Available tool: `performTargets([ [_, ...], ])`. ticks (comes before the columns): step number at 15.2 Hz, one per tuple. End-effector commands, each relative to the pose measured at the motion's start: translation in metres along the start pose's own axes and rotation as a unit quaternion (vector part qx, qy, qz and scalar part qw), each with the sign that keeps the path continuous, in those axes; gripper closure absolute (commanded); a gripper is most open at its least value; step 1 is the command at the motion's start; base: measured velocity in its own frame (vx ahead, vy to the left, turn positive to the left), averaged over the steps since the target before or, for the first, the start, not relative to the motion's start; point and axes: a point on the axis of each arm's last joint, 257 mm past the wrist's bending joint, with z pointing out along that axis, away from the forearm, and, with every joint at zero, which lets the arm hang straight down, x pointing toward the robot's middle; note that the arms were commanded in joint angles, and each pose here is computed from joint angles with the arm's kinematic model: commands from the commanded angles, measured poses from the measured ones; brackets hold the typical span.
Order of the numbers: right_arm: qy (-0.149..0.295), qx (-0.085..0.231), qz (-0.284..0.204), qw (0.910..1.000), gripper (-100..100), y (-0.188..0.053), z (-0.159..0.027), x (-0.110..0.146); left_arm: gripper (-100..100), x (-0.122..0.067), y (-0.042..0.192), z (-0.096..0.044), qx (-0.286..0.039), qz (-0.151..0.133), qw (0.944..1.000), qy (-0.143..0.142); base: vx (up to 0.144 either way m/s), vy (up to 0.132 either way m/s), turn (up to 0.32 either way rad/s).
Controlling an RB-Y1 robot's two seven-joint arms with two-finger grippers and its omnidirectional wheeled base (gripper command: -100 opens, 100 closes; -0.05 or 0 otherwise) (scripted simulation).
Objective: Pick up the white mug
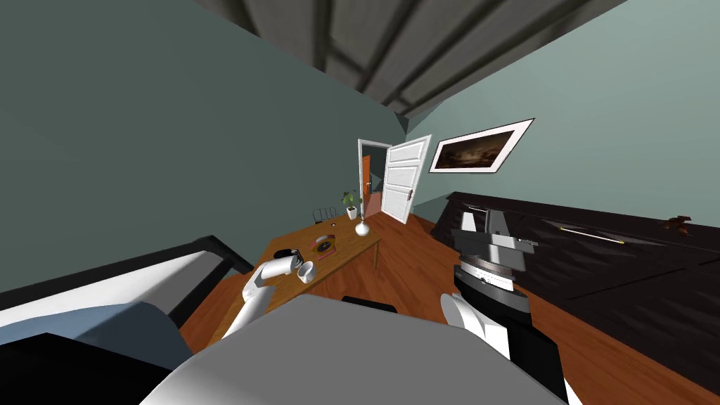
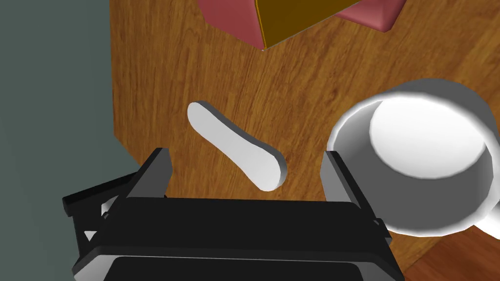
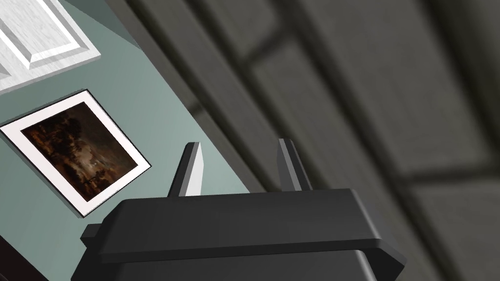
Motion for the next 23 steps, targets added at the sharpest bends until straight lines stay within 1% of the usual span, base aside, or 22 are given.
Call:
performTargets([
  [1,0.0,0.0,0.0,1.0,0,0.0,0.0,0.0,-100,-0.005,0.006,0.0,-0.013,-0.004,0.9999,-0.008,-0.008,0.022,-0.003],
  [2,0.0,0.0,0.0,1.0,0,0.0,0.0,0.0,-100,-0.015,0.012,0.004,-0.031,-0.029,0.9989,-0.021,-0.014,0.028,-0.17],
  [4,0.0,0.0,0.0,1.0,0,0.0,0.0,0.0,-100,-0.019,0.019,0.003,-0.044,-0.029,0.9982,-0.029,-0.014,0.034,-0.175],
  [5,0.0,0.0,0.0,1.0,0,0.0,0.0,0.0,-100,-0.027,0.023,0.006,-0.059,-0.053,0.996,-0.04,-0.02,0.039,-0.244],
  [7,0.0,0.0,0.0,1.0,0,0.0,0.0,0.0,-100,-0.032,0.031,0.005,-0.075,-0.053,0.9945,-0.05,-0.021,0.043,-0.163],
  [8,0.0,0.0,0.0,1.0,0,0.0,0.0,0.0,-100,-0.039,0.035,0.007,-0.088,-0.077,0.9913,-0.06,-0.022,0.043,-0.176],
  [10,0.0,0.0,0.0,1.0,0,0.0,0.0,0.0,-100,-0.043,0.044,0.005,-0.104,-0.077,0.9891,-0.07,-0.022,0.044,-0.147],
  [11,0.0,0.0,0.0,1.0,0,0.0,0.0,0.0,-100,-0.043,0.044,0.005,-0.104,-0.077,0.9891,-0.07,-0.011,0.02,-0.006],
  [12,0.0,0.0,0.0,1.0,0,0.0,0.0,0.0,-100,-0.051,0.051,0.005,-0.123,-0.1,0.9838,-0.083,-0.014,0.027,-0.181],
  [13,0.0,0.0,0.0,1.0,0,0.0,0.0,0.0,-100,-0.053,0.055,0.004,-0.131,-0.1,0.9825,-0.088,-0.019,0.043,-0.206],
  [14,0.0,0.0,0.0,1.0,0,0.0,0.0,0.0,-100,-0.053,0.056,0.003,-0.132,-0.1,0.9823,-0.088,-0.014,0.034,-0.082],
  [15,0.0,0.0,0.0,1.0,0,0.0,0.0,0.0,-100,-0.06,0.062,0.003,-0.148,-0.121,0.9763,-0.1,-0.02,0.046,-0.206],
  [16,0.0,0.0,0.0,1.0,0,0.0,0.0,0.0,-100,-0.062,0.067,0.001,-0.157,-0.121,0.9746,-0.105,-0.022,0.054,-0.194],
  [17,0.0,0.0,0.0,1.0,0,0.0,0.0,0.0,-100,-0.062,0.067,0.001,-0.158,-0.121,0.9742,-0.106,-0.014,0.038,-0.062],
  [18,0.0,0.0,0.0,1.0,0,0.0,0.0,0.0,-100,-0.069,0.075,0.0,-0.176,-0.141,0.9669,-0.119,-0.011,0.043,-0.189],
  [19,0.0,0.0,0.0,1.0,0,0.0,0.0,0.0,-100,-0.07,0.078,-0.002,-0.183,-0.141,0.9653,-0.122,-0.013,0.052,-0.199],
  [20,0.0,0.0,0.0,1.0,0,0.0,0.0,0.0,-100,-0.075,0.084,-0.003,-0.196,-0.16,0.9583,-0.132,-0.025,0.063,-0.237],
  [21,0.0,0.0,0.0,1.0,0,0.0,0.0,0.0,-100,-0.076,0.088,-0.006,-0.205,-0.16,0.9558,-0.137,-0.032,0.064,-0.177],
  [22,0.0,0.0,0.0,1.0,0,0.0,0.0,0.0,-100,-0.076,0.088,-0.006,-0.205,-0.16,0.9557,-0.138,-0.026,0.048,-0.04],
  [23,0.0,0.0,0.0,1.0,0,0.0,0.0,0.0,-100,-0.081,0.096,-0.009,-0.222,-0.177,0.9472,-0.149,-0.021,0.048,-0.122],
])
